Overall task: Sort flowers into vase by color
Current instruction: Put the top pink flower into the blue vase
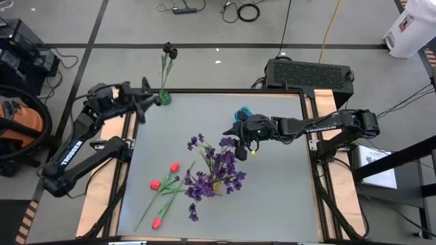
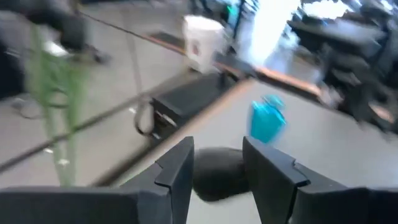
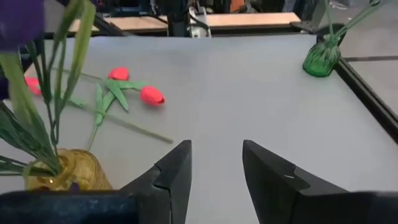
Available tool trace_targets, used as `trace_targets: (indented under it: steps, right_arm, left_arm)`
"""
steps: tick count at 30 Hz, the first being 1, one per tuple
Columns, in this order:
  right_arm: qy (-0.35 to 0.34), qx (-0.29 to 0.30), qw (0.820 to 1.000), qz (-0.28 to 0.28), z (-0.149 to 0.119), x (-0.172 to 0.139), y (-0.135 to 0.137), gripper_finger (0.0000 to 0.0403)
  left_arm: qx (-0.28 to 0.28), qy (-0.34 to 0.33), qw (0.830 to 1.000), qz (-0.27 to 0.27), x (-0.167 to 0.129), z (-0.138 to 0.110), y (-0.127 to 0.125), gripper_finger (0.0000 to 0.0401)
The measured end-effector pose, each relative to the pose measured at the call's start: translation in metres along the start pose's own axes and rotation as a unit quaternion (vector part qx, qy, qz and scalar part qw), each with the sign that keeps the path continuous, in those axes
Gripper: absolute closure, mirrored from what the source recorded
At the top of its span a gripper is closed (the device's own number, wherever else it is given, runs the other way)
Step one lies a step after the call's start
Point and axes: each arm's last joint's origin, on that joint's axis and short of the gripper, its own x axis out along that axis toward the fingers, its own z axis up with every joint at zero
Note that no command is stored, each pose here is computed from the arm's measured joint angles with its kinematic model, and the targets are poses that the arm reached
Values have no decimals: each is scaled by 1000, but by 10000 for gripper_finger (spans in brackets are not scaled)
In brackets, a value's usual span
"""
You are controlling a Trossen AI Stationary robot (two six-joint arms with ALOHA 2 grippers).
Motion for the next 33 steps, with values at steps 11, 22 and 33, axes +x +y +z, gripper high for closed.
trace_targets:
  steps: [11, 22, 33]
  right_arm:
    - [1, -3, 1000, 0, 0, 0, 0, 268]
    - [1, -4, 1000, 0, 0, 0, 0, 268]
    - [1, -4, 1000, 0, 0, 0, 0, 269]
  left_arm:
    - [20, 25, 995, -98, -30, -18, -26, 257]
    - [23, 37, 984, -174, -29, -19, -36, 257]
    - [-13, 115, 966, -231, 2, -19, -43, 257]
